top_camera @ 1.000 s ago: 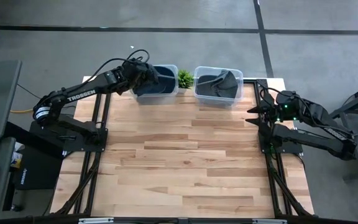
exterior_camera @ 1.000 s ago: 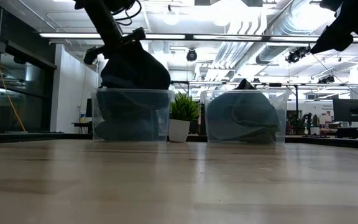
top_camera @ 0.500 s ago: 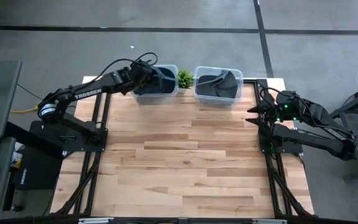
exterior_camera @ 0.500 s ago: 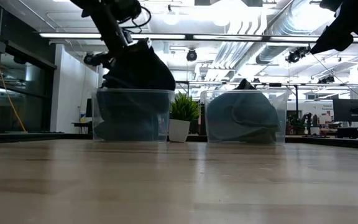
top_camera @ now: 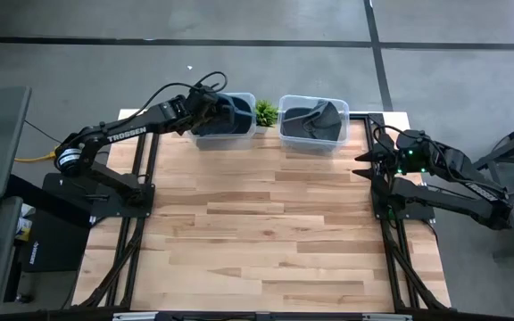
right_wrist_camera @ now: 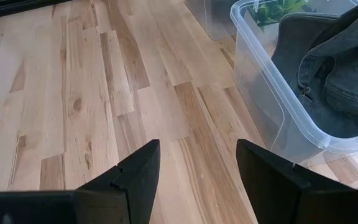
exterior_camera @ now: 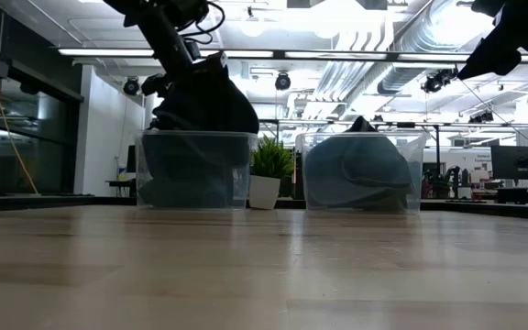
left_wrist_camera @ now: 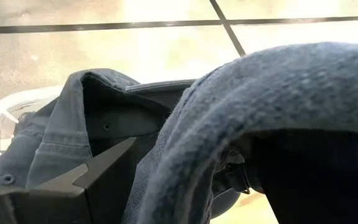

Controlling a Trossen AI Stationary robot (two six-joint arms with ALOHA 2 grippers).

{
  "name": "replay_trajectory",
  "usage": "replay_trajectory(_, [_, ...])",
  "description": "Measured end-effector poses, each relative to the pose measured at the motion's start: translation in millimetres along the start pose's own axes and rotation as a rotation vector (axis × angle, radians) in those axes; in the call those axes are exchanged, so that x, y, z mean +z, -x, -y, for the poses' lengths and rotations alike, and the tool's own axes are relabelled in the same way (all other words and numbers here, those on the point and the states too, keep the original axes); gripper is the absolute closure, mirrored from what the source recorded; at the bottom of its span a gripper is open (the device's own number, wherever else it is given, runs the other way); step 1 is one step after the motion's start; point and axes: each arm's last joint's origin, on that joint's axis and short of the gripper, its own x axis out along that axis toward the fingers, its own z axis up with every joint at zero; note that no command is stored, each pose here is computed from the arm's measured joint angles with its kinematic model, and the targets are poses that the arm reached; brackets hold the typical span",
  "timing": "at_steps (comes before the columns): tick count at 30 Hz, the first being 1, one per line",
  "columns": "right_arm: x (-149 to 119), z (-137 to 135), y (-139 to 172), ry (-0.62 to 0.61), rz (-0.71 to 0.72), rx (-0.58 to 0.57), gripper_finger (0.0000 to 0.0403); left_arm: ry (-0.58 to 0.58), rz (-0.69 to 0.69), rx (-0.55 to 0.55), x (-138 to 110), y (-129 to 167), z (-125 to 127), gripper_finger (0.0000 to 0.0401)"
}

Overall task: Pick & Place hat
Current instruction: Put the blue cap into the left transparent bin

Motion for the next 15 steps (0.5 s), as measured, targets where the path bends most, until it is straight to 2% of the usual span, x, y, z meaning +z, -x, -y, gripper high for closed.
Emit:
replay_trajectory(4, [0.0, 0.0, 0.0, 0.000, 0.000, 0.000, 0.0196, -0.003, -0.002, 0.000, -0.2, 0.0, -0.1, 0.0090])
replay_trajectory(9, [0.0, 0.0, 0.0, 0.000, 0.000, 0.000, 0.0196, -0.077, 0.013, 0.022, 0.3, 0.0, -0.7, 0.0086])
replay_trajectory(15, [0.0, 0.0, 0.0, 0.000, 0.000, 0.000, 0.0196, -0.104, 0.013, 0.012, 0.8, 0.1, -0.2, 0.0037])
